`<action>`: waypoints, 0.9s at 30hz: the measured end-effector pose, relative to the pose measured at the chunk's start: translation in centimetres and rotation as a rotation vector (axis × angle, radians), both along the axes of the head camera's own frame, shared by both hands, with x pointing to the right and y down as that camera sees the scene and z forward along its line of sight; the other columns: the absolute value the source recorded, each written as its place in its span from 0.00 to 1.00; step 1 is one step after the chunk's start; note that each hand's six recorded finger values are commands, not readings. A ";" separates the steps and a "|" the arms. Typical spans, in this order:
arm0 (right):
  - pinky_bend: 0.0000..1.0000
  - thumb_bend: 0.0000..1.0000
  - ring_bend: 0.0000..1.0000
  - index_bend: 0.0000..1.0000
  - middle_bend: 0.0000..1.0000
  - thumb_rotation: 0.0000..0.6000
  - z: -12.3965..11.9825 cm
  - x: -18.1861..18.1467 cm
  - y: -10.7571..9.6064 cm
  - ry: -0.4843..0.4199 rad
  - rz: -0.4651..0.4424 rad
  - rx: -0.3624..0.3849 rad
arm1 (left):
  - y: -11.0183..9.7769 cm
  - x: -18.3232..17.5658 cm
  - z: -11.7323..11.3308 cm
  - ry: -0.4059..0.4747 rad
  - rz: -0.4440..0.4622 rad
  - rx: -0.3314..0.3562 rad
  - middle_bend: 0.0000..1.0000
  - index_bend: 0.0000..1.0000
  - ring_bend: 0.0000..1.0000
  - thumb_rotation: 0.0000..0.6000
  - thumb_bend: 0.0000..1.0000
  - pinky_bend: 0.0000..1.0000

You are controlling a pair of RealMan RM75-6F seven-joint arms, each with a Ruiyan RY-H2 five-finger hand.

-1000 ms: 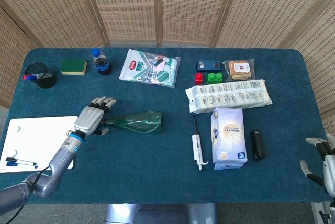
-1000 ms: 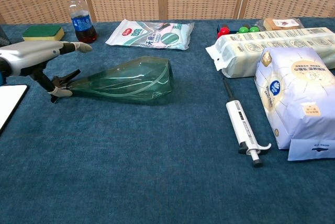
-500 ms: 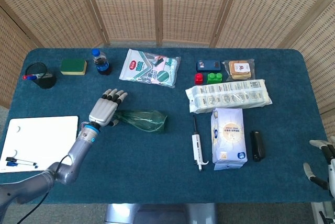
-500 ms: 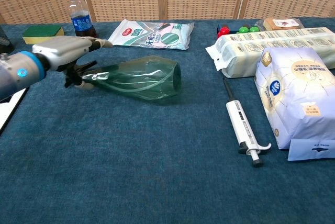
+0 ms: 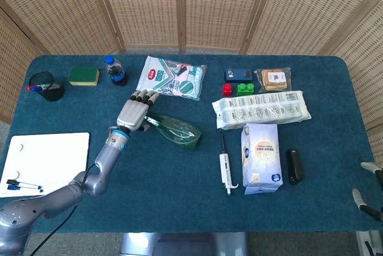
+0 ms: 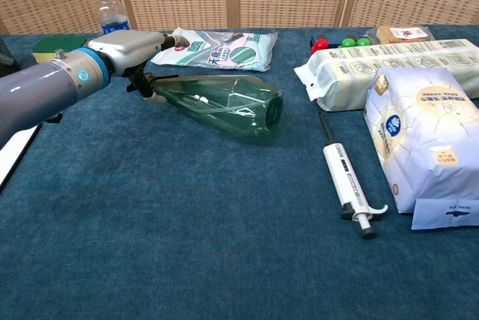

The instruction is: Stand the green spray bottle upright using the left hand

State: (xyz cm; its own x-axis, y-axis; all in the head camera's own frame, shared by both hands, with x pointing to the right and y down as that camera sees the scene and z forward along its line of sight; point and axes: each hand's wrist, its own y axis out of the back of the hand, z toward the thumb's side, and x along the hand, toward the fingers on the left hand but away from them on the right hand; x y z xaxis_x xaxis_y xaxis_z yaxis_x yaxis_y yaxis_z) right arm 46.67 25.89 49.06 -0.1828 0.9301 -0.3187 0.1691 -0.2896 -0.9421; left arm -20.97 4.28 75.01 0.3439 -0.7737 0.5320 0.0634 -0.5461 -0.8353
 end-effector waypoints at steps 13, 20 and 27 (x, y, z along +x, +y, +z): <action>0.17 0.36 0.11 0.26 0.28 1.00 1.3 -1.0 -0.8 -0.035 -0.034 -0.019 | -0.1 -4.7 -7.5 0.175 0.022 -0.199 0.00 0.00 0.00 1.00 0.28 0.06; 0.17 0.37 0.11 0.26 0.28 1.00 1.4 -1.2 -0.8 -0.039 -0.034 -0.016 | 2.2 -4.5 -11.1 0.298 0.065 -0.326 0.00 0.02 0.00 1.00 0.28 0.06; 0.17 0.36 0.11 0.26 0.28 1.00 1.1 -0.5 -0.2 -0.035 -0.014 -0.005 | 4.0 -0.6 -12.2 0.351 0.201 -0.391 0.00 0.03 0.00 1.00 0.28 0.06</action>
State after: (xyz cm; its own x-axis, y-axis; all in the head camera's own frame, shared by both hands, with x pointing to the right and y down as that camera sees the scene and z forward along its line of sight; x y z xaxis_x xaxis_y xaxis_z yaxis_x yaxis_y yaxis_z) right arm 46.16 25.70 50.13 -0.1584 0.9309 -0.3290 0.1980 -0.2965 -0.9343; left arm -21.52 8.26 62.81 0.6723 -0.4434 0.5928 -0.0477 -0.8251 -0.5630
